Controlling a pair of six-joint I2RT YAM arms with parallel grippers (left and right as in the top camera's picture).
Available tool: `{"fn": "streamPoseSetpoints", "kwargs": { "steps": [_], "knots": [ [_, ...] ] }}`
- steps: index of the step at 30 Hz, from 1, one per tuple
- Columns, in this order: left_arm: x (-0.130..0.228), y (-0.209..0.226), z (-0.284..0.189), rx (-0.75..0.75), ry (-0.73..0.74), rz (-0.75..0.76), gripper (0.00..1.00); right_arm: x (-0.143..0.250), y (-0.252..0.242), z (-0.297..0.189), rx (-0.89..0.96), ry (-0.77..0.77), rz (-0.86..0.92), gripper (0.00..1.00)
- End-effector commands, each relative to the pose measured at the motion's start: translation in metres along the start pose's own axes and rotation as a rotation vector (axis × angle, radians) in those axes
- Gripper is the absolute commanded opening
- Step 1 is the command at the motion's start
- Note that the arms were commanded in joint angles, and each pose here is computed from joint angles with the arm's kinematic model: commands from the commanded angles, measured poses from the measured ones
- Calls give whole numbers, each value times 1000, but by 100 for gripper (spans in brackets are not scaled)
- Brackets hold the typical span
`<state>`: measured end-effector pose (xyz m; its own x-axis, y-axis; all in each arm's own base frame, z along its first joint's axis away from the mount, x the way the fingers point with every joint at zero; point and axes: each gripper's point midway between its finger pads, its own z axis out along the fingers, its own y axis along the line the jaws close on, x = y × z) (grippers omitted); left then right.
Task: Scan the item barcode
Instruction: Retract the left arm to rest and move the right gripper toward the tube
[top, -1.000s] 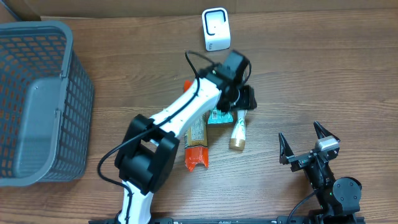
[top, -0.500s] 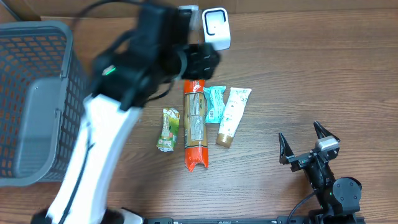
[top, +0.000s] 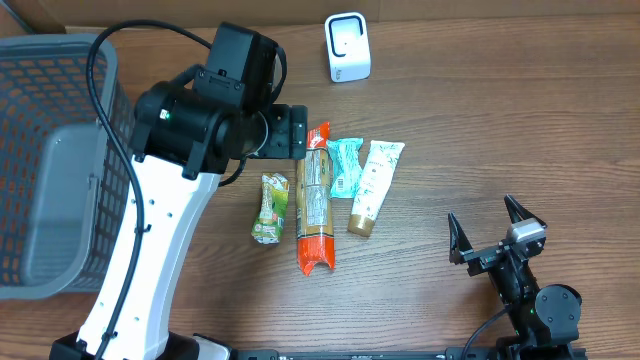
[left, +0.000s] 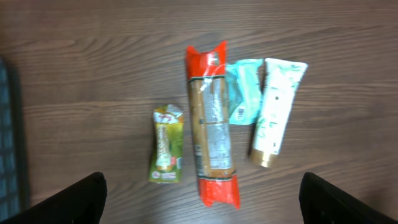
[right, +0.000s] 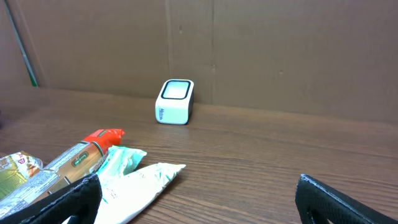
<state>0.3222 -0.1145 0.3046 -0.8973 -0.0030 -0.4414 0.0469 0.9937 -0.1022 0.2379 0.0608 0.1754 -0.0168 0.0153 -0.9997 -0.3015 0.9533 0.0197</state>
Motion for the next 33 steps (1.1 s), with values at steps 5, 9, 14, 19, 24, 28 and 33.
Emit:
{"fn": "streamPoseSetpoints", "kwargs": {
  "steps": [5,9,14,19,24,28,33],
  "knots": [
    [-5,25,3,-5,12,-31,91,2,-2,0,10,-1,0,100],
    [-6,26,2,104,29,36,91,-1,9,0,-53,-13,106,100],
    [-11,44,0,142,17,77,91,0,35,-3,-204,14,166,100],
    [-20,67,-1,108,-16,22,93,-17,48,-6,-276,52,218,100],
    [-26,75,-1,81,-39,14,97,-57,52,-4,-292,122,240,100],
    [-26,80,0,53,-40,13,100,-86,55,8,-306,244,284,100],
    [-26,79,0,54,-40,14,100,-106,62,28,-349,417,356,100]
  ]
}}
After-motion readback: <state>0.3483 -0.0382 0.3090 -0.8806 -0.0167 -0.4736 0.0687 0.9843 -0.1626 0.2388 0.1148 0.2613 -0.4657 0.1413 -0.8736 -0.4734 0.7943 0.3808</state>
